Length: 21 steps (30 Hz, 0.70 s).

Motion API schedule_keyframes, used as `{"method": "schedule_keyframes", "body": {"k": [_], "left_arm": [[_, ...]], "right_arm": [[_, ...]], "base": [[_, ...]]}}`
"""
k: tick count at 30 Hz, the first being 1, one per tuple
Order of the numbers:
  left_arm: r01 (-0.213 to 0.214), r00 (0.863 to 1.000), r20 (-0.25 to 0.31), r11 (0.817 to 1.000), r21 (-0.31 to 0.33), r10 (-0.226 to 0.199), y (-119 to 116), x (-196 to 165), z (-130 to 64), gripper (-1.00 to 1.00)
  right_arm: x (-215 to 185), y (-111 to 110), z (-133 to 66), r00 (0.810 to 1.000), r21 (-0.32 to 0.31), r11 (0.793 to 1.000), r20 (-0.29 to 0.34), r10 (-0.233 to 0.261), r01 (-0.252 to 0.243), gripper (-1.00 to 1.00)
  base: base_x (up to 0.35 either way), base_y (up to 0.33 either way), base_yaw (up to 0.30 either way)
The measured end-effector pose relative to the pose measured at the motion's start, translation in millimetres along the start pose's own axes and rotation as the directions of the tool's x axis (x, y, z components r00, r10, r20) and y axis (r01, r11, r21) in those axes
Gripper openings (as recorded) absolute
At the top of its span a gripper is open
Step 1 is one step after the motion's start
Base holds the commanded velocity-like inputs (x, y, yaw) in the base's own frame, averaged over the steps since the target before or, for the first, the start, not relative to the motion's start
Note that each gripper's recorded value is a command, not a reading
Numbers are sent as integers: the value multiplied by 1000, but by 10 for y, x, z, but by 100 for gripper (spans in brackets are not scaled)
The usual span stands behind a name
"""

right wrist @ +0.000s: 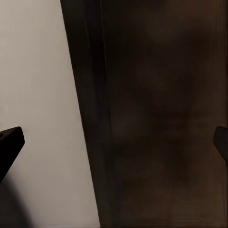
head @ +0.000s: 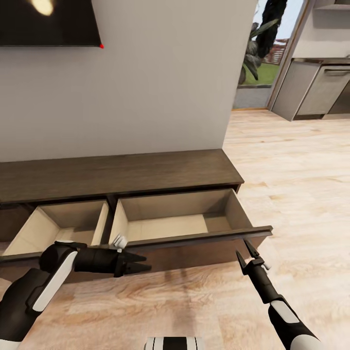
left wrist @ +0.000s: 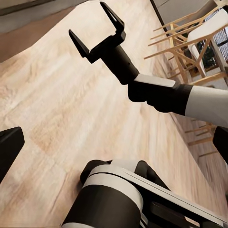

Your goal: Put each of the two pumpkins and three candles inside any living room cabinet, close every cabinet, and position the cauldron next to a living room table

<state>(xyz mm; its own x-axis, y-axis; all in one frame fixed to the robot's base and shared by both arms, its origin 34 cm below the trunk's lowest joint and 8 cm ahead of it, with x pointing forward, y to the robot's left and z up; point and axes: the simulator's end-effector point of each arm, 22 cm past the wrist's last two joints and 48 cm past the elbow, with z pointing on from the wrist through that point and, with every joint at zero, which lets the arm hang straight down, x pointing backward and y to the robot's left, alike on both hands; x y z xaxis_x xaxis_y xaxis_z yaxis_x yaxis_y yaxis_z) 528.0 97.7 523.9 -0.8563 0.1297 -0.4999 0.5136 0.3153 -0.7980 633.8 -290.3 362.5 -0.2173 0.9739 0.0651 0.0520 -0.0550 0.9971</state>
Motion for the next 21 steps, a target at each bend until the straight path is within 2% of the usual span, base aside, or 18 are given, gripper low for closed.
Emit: {"method": "schedule_keyframes", "body": {"k": [11,21], "left_arm": [[0,1000,0,1000,0,0,1,1,0,100],[0,1000,0,1000,0,0,-2,0,2,100]], "right_arm": [[10,-6,2,1000,0,1000,4,0,0,100],[-6,-15,1,1000,2,1000,17,-20,20,100]], "base": [[-52,0,0],[-22,0,0]]}}
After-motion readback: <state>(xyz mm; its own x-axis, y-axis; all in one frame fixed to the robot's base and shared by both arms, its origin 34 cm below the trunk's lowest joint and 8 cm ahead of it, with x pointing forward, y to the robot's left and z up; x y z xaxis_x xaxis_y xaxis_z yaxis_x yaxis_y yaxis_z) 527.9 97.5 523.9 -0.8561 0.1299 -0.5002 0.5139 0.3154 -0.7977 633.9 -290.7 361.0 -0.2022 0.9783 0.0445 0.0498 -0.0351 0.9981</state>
